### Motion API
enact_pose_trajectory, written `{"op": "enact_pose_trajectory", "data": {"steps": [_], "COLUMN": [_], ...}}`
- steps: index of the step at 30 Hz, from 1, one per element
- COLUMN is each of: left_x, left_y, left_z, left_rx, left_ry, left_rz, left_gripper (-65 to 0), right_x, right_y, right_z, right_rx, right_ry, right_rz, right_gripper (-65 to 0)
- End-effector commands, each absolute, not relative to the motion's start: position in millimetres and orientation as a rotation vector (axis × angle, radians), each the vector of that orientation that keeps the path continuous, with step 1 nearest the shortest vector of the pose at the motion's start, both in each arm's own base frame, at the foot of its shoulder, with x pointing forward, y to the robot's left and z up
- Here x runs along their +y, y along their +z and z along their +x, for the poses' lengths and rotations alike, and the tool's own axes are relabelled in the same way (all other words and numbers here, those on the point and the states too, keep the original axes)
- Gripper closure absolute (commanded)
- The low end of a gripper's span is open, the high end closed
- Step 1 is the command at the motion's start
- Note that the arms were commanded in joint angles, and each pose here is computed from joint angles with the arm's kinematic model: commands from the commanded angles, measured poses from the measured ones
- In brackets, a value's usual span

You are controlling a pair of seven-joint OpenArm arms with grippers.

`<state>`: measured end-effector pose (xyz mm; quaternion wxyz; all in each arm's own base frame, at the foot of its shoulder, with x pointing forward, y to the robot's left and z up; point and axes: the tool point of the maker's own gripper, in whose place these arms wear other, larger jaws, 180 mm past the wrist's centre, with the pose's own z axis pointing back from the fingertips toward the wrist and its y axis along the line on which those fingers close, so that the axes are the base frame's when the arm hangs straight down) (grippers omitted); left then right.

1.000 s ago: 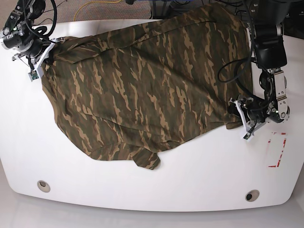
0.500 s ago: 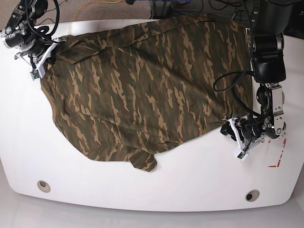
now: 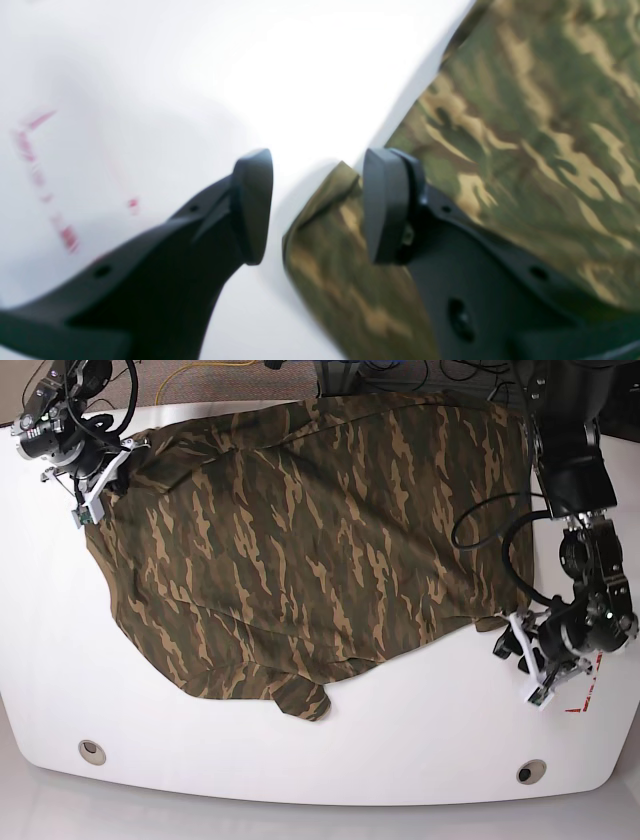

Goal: Layout the t-shirt on the table in an organized manner, then fold the t-shirt properly
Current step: 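Grasp the shirt's side edge with the left gripper, then pull the grasped side edge outward with the left gripper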

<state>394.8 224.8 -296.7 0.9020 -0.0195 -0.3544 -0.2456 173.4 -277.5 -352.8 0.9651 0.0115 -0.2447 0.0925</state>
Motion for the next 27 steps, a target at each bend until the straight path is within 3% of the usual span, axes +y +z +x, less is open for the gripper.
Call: {"op": "enact_pose_trajectory", "data": {"steps": [1,9,27], "left_x": [232.1,222.6,223.1], "left_y": [-289.3,-296.9,-378.8], "left_z": [379.0,324.3,241.2], "left_rx": [-0.758,-0.763,-0.596], "left_ry": [-0.511,-0.535,-0.400], "left_rz": [0.009,0.047,-0.091], "left_gripper": [-27.4,-27.4,-27.4], "right_x": [-281.4,-283.2,-282.7], "right_y": [-343.5,-339.6,-338.6], "right_z": [180.4,186.7,188.5], "right_rx": [-0.527,-0.546,-0.553], "right_ry": [0.199,0.195,0.196], "right_rz": [0.005,-0.002,0.000], "right_gripper": [0.0,0.0,0.0]}}
